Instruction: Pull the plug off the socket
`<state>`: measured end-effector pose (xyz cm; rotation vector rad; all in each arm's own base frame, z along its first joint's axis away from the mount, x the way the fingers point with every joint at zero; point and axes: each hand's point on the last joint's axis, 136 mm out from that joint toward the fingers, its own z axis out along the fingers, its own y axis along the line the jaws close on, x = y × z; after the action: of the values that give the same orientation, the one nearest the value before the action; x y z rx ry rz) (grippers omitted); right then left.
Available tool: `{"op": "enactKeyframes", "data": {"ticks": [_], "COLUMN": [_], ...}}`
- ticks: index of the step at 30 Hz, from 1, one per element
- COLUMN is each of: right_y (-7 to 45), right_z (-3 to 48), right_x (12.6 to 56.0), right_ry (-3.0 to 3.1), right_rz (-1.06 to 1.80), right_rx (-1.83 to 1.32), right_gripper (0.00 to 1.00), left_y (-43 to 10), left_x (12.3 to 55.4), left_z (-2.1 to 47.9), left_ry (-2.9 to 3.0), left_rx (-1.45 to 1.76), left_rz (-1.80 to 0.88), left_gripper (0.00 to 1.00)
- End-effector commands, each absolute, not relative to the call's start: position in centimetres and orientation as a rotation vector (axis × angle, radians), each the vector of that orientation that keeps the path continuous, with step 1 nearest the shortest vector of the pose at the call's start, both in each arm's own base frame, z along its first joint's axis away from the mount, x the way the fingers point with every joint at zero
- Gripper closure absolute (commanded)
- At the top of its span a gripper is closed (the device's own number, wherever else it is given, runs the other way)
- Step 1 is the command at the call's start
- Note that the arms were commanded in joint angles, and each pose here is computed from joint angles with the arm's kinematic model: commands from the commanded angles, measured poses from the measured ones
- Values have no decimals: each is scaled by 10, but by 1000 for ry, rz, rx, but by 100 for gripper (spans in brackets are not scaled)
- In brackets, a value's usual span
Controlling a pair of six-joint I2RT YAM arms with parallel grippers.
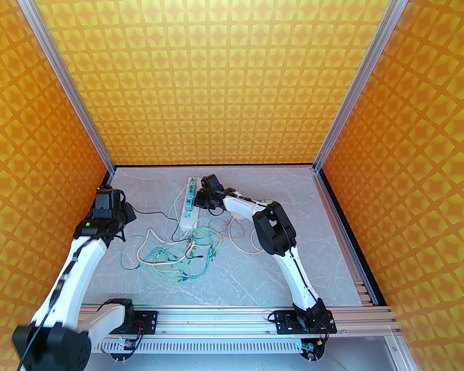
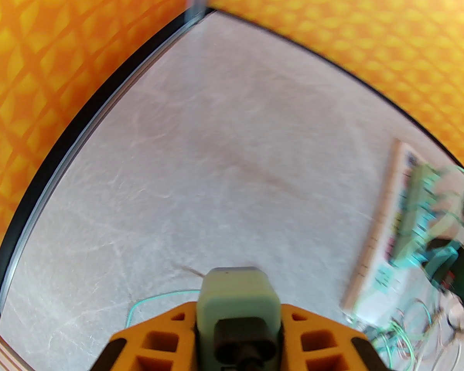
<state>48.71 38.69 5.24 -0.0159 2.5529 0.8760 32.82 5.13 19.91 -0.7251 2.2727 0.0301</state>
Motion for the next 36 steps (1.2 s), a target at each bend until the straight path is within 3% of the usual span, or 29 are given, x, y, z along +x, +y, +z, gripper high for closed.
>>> {"op": "enactKeyframes", "data": {"ticks": [1,8,11,16,20,27,34,35,36], "right_y": [351,355,355,354,355,357,355,355,355], "right_z": [12,19,20,20,19,22,23,24,24], "right_x": [471,470,469,468,467,468,467,468,467], "right_ry": [2702,2683,2682,2681,2681,2674,2671,2670,2669], "right_rz": [687,727,735,734,742,753,748,744,743], "right_rx": [30,10,6,0,3,1,-7,-7,-10], "right_gripper": [100,100,100,100,100,100,100,100,100], "left_y": [75,88,88,105,115,112,104,104,103], "left_x": [341,371,377,381,393,403,399,399,399], "left_z": [181,150,138,134,123,78,50,47,47], "left_ry": [2243,2257,2278,2254,2294,2403,2457,2466,2474], "left_rx": [-874,-909,-933,-988,-1010,-1055,-1053,-1056,-1059], "left_rz": [16,26,27,59,84,67,29,29,27], "left_gripper": [90,89,93,87,89,85,68,65,56]}}
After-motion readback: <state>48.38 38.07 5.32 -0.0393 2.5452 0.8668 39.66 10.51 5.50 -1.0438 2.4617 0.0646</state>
